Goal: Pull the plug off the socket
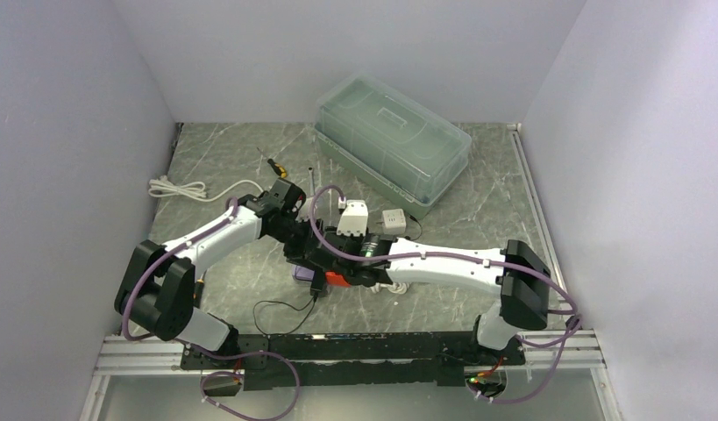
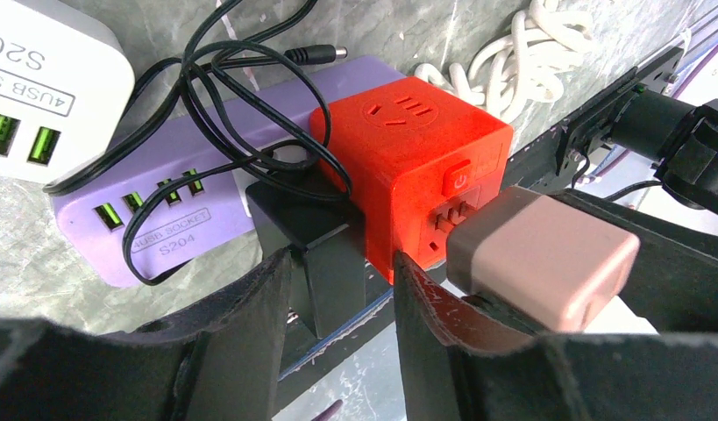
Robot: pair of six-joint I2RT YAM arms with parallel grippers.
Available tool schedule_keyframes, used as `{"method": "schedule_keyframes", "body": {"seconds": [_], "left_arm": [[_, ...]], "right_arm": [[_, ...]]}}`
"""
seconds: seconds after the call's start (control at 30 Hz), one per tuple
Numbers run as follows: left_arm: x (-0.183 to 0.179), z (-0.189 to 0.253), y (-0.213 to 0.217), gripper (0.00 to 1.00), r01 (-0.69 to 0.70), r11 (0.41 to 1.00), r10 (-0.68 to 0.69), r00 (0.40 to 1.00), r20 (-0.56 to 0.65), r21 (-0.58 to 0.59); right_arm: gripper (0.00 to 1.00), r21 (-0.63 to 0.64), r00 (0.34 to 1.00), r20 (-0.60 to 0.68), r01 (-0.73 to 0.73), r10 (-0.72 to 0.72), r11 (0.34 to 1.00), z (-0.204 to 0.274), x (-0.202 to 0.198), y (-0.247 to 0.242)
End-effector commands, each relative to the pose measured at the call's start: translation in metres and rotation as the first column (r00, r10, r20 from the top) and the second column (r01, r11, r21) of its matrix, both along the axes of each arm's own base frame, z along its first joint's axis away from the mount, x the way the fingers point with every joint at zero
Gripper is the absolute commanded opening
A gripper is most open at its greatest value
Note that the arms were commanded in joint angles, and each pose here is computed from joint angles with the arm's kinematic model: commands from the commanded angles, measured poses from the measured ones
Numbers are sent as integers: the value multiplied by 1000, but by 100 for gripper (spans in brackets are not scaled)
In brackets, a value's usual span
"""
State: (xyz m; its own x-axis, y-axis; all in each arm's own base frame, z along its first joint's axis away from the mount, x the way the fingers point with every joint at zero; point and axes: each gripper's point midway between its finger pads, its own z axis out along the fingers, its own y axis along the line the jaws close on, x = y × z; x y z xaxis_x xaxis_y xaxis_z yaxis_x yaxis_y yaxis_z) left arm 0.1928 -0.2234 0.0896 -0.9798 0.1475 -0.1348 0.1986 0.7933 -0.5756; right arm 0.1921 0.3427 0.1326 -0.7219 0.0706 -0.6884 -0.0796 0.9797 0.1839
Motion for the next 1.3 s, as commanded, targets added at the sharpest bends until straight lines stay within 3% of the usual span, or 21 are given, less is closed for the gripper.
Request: {"method": "schedule_keyframes", "body": {"seconds": [0.0, 0.37, 0.47, 0.67, 0.83, 1.0, 1.13, 1.27], "left_arm": [[-2, -36, 23, 48, 7, 986, -7, 1000, -4, 168], [6, -26, 26, 51, -21, 984, 11, 998, 58, 179], [13, -14, 26, 59, -40, 985, 20, 992, 123, 165], [32, 18, 34, 80, -102, 983, 56, 957, 286, 149], [41, 41, 45, 86, -164, 979, 104, 914, 393, 123], [48, 54, 66, 88, -269, 951, 167, 861, 480, 153], [47, 56, 69, 88, -274, 949, 168, 858, 485, 156], [46, 56, 65, 86, -257, 956, 162, 863, 478, 141]], "right_arm": [[0, 113, 999, 49, 8, -14, 994, 31, 9, 19], [0, 31, 991, 117, 64, -67, 997, 53, 13, -12], [0, 50, 989, 124, 79, -85, 996, 63, 16, -35], [0, 87, 993, 46, 102, -106, 991, 36, 39, -80], [2, 78, 994, -25, 106, -105, 991, 1, 61, -104], [8, 58, 997, -59, 50, -46, 997, -21, 83, -102], [14, -5, 993, -117, 24, -24, 1000, -47, 96, -100], [34, -50, 991, -132, 22, -28, 998, -60, 104, -99]]}}
